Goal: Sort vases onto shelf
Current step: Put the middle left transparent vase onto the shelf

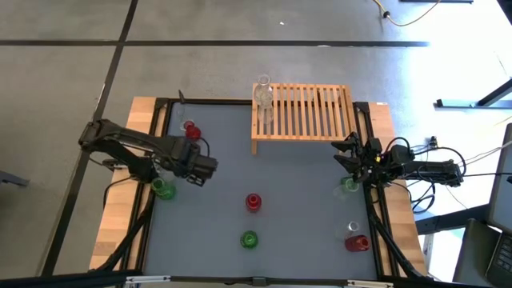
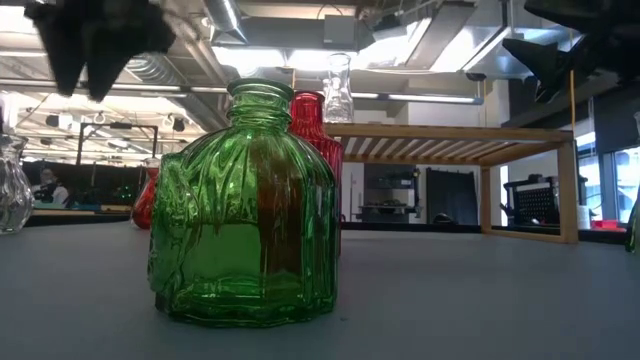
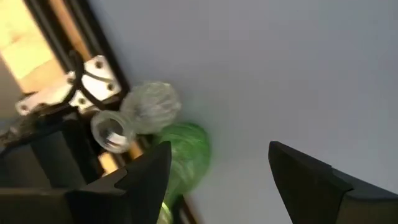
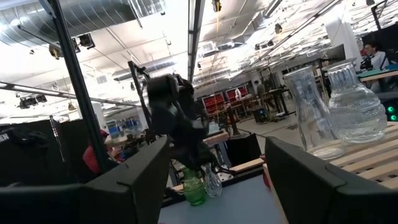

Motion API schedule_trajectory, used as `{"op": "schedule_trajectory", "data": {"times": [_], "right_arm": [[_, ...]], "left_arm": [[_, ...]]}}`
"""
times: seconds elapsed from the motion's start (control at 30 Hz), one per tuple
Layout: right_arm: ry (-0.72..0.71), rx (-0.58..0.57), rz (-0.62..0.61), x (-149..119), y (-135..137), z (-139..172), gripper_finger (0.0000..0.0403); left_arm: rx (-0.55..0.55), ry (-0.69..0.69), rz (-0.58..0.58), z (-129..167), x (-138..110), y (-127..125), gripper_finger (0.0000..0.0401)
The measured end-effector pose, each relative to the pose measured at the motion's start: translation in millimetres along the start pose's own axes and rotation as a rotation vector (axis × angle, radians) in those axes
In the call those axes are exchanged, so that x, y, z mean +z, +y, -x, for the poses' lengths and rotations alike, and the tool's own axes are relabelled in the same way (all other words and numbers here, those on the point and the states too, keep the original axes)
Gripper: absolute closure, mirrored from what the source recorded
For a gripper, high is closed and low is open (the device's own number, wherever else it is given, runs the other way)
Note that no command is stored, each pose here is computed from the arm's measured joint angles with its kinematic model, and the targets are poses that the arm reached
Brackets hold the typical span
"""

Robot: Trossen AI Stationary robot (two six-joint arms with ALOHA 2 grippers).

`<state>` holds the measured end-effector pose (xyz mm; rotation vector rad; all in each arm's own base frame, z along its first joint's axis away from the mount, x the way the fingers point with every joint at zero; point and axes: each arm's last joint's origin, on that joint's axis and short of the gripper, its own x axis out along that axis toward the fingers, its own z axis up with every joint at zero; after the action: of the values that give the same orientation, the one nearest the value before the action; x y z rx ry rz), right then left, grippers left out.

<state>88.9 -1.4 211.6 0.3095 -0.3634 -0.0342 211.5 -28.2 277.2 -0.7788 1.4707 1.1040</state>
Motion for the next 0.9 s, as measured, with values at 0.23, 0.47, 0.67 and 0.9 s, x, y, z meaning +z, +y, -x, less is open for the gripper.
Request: {"op": "schedule_trajectory", "data": {"times": [0.23, 0.47, 0.67, 0.9], "right_arm": [[0.002, 0.003, 0.000, 0, 0, 0, 0.0152], [0.002, 0.004, 0.000, 0, 0, 0, 0.0152], [0.003, 0.004, 0.000, 0, 0, 0, 0.0152], [0.002, 0.002, 0.000, 0, 0, 0, 0.0152]], "left_arm": [[0.116, 0.103, 0.048, -34, 8, 13, 0.0138], [0.172, 0.114, 0.056, -48, 9, 18, 0.0138], [0.258, 0.159, 0.031, -70, 4, 26, 0.0138], [0.260, 0.181, 0.011, -74, 3, 27, 0.0138]]}}
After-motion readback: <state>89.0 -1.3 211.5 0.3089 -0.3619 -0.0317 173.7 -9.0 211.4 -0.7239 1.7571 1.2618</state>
